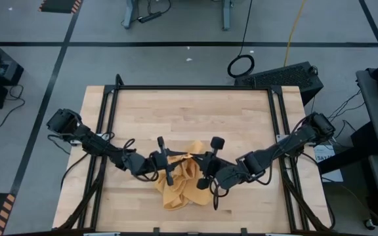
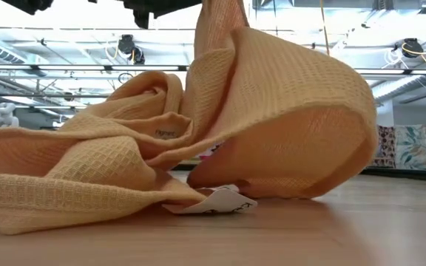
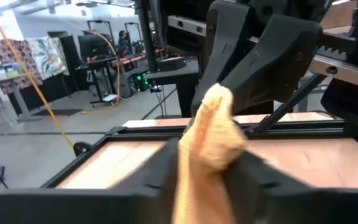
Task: Roll towel
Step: Roll the yellow towel
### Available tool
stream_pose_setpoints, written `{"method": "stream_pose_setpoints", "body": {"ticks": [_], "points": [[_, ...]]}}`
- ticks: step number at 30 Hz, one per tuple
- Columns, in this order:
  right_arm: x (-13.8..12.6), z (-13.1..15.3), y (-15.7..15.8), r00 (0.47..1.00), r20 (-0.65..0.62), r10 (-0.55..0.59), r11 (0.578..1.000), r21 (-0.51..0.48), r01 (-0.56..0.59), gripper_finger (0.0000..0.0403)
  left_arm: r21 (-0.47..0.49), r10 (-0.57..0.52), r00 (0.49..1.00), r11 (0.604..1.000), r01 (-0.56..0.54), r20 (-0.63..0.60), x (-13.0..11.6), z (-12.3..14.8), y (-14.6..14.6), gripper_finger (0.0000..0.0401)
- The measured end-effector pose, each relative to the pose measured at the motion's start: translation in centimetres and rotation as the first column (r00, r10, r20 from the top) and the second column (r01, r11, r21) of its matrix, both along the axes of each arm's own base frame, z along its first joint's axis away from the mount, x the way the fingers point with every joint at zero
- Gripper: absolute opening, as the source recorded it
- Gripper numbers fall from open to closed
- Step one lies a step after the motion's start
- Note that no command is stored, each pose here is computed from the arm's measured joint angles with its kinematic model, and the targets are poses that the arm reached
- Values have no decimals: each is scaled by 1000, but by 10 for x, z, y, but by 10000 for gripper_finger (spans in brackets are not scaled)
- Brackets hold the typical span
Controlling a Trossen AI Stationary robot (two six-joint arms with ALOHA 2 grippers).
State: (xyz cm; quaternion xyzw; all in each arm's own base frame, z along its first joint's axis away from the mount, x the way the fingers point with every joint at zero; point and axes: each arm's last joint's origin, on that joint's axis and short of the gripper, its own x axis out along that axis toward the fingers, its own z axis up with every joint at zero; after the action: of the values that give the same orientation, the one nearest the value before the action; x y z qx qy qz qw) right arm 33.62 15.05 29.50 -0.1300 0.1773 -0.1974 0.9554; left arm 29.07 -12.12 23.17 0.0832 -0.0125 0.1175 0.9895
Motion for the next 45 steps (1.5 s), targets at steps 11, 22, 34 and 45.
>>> {"method": "stream_pose_setpoints", "body": {"ticks": [11, 22, 34, 45], "points": [[-27, -26, 17, 985, -170, -42, 994, 92, 58, 81, 115, 16, 999, 993, -21, 42, -12, 25, 5, 7], [-12, -58, 30, 985, -153, -75, 983, 153, 99, 157, 181, 17, 995, 983, -35, 101, -25, 54, 20, 7], [30, -103, 41, 911, -252, 327, 936, 218, -276, 153, 148, -15, 950, 988, -33, 311, -61, 108, 50, 7], [6, -92, 39, 939, -317, 133, 986, 139, -93, 144, 145, -7, 949, 989, -41, 315, -84, 124, 63, 7]]}}
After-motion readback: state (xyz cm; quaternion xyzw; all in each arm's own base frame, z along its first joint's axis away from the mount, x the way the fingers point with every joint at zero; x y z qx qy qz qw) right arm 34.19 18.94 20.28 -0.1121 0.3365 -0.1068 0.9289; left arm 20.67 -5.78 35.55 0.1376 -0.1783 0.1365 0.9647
